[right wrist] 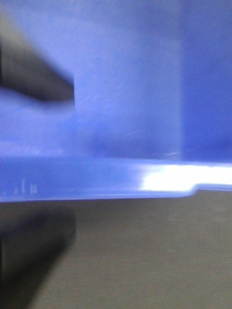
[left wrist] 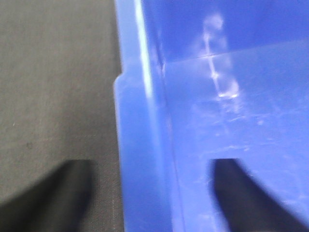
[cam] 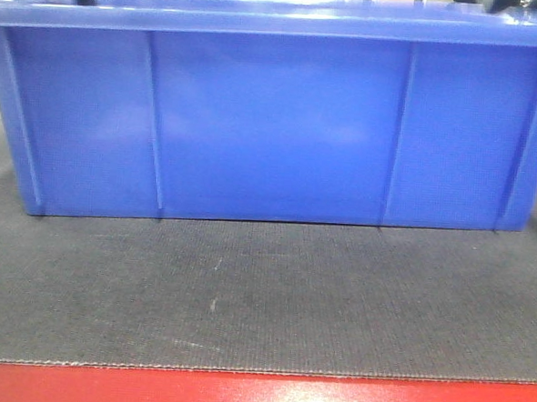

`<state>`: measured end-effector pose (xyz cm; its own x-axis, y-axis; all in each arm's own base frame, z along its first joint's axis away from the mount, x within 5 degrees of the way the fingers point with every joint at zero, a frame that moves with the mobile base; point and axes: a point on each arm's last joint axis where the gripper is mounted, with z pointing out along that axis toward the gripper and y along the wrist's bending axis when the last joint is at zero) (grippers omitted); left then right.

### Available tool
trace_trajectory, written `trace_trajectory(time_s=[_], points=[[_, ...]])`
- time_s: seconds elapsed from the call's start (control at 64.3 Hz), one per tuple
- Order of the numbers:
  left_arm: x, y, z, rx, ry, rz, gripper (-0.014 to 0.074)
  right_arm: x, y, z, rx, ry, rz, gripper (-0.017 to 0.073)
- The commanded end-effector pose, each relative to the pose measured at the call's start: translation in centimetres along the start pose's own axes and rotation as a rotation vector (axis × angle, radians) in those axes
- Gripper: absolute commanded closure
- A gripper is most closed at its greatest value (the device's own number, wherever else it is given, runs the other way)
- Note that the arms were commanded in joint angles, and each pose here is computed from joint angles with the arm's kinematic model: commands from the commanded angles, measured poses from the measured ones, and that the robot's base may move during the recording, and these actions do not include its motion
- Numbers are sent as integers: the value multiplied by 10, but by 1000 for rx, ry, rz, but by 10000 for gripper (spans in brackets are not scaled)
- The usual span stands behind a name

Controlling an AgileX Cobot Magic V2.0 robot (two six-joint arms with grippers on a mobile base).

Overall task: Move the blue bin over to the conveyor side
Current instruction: 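Lower the blue bin onto the grey conveyor belt with both grippers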

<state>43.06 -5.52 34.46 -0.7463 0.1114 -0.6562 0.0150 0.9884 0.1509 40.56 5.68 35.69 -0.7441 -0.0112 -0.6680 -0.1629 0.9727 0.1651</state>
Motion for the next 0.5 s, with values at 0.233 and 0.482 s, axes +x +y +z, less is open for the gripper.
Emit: trace_trajectory(time_s=[0.233,0.482], points=[[-9,10,-52,-3,-78,-21,-8,-11,8,-42,-8,-122,-21,-12],[-5,33,-149,-9,-217,-37,-6,-11,23,-128,-22,-269,-53,71]])
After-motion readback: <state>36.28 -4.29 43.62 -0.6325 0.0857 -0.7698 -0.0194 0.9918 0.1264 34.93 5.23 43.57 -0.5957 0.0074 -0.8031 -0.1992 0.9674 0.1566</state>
